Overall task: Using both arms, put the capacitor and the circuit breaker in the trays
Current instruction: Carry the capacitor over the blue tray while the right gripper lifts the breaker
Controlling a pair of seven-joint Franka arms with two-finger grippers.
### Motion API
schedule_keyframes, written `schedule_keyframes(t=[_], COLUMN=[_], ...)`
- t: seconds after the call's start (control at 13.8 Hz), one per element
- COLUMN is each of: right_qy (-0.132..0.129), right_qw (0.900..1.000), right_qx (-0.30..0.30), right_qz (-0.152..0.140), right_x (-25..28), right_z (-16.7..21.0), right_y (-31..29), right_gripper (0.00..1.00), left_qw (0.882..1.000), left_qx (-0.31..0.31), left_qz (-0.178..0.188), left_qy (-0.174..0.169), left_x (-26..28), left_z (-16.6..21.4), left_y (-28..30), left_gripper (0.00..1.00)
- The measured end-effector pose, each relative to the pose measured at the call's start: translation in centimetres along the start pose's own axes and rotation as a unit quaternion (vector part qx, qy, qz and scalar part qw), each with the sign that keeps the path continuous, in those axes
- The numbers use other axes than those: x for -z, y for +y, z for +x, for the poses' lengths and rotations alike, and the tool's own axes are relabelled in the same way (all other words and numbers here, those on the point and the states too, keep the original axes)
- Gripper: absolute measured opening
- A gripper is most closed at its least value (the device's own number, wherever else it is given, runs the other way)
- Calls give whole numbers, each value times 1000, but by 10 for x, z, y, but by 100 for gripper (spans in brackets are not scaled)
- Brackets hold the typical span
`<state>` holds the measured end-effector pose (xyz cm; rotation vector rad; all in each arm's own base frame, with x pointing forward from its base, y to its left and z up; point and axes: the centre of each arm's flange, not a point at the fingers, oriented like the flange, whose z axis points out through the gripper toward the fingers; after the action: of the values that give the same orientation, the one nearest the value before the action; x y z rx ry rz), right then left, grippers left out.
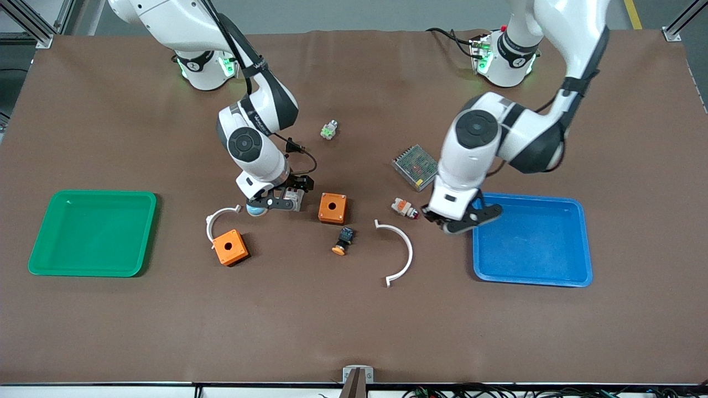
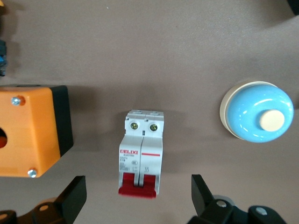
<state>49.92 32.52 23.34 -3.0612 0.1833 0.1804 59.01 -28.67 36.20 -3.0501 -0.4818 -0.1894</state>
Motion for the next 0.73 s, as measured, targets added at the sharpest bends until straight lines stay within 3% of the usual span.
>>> schedule_keyframes(t=[0.22,0.36,0.58,0.65,0.73], right_qy=[4,4,5,6,6], right_qw=[1000,1000,1000,1000,1000], right_qx=[-2,-2,-3,-5,-7], right_qz=[2,2,3,3,3], right_x=[-12,-14,-13,-12,-12], right_z=[5,6,7,8,10], right_y=[-1,-1,-1,0,1], right_gripper=[98,81,46,39,40], left_qw=[999,999,998,998,997], left_qx=[-19,-23,-28,-29,-30], left_qz=[29,35,40,41,41], left_qy=[-22,-30,-42,-46,-50], left_x=[-13,-21,-35,-39,-43], left_z=[40,63,84,88,91], left_y=[-58,-94,-134,-142,-148], left_gripper=[34,34,34,34,34])
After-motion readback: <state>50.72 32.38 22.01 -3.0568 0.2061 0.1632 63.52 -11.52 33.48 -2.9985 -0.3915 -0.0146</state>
